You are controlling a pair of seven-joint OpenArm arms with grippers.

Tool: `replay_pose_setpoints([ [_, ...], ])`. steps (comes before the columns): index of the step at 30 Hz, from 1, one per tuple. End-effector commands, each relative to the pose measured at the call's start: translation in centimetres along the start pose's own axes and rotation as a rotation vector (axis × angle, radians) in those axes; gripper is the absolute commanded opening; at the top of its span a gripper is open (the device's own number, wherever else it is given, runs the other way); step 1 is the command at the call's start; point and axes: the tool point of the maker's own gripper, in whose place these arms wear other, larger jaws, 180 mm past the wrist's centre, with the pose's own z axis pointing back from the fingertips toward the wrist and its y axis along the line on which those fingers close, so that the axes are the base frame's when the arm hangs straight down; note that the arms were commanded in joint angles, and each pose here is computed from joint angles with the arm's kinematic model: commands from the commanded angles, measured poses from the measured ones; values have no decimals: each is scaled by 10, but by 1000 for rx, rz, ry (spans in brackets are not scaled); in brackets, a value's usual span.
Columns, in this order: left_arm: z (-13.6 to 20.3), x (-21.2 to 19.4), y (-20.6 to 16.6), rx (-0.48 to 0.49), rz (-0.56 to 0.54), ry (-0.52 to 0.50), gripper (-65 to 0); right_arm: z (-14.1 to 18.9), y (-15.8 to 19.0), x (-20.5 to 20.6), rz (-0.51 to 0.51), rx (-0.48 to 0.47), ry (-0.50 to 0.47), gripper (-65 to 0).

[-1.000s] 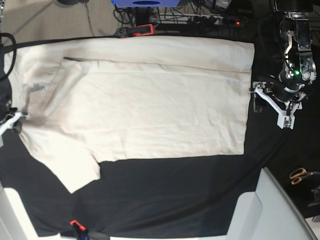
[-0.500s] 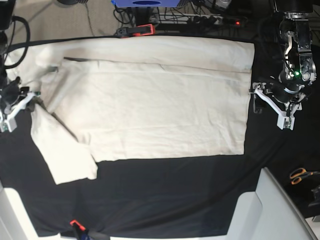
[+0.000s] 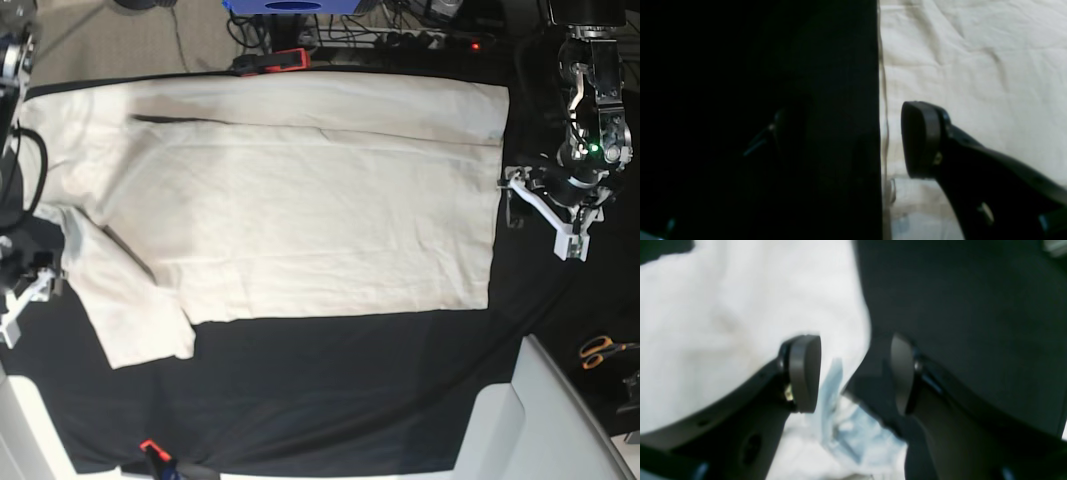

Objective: Fold the T-shirt properly
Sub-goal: 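Grasp the sleeve edge with the right gripper and fold it inward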

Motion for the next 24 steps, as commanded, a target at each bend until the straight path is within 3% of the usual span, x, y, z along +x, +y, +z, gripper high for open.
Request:
replay_pose_setpoints([
  [1,3,16,7,13,-17,-48,-209,0,-10,13,-9,-18,-10,-324],
  [9,3,14,8,17,-14,-44,-209,-34,-16,-6,-115,2,50,-324],
  [24,3,14,7,14,-16,-44,-209,-43,8,-10,-120,44,58,-327],
])
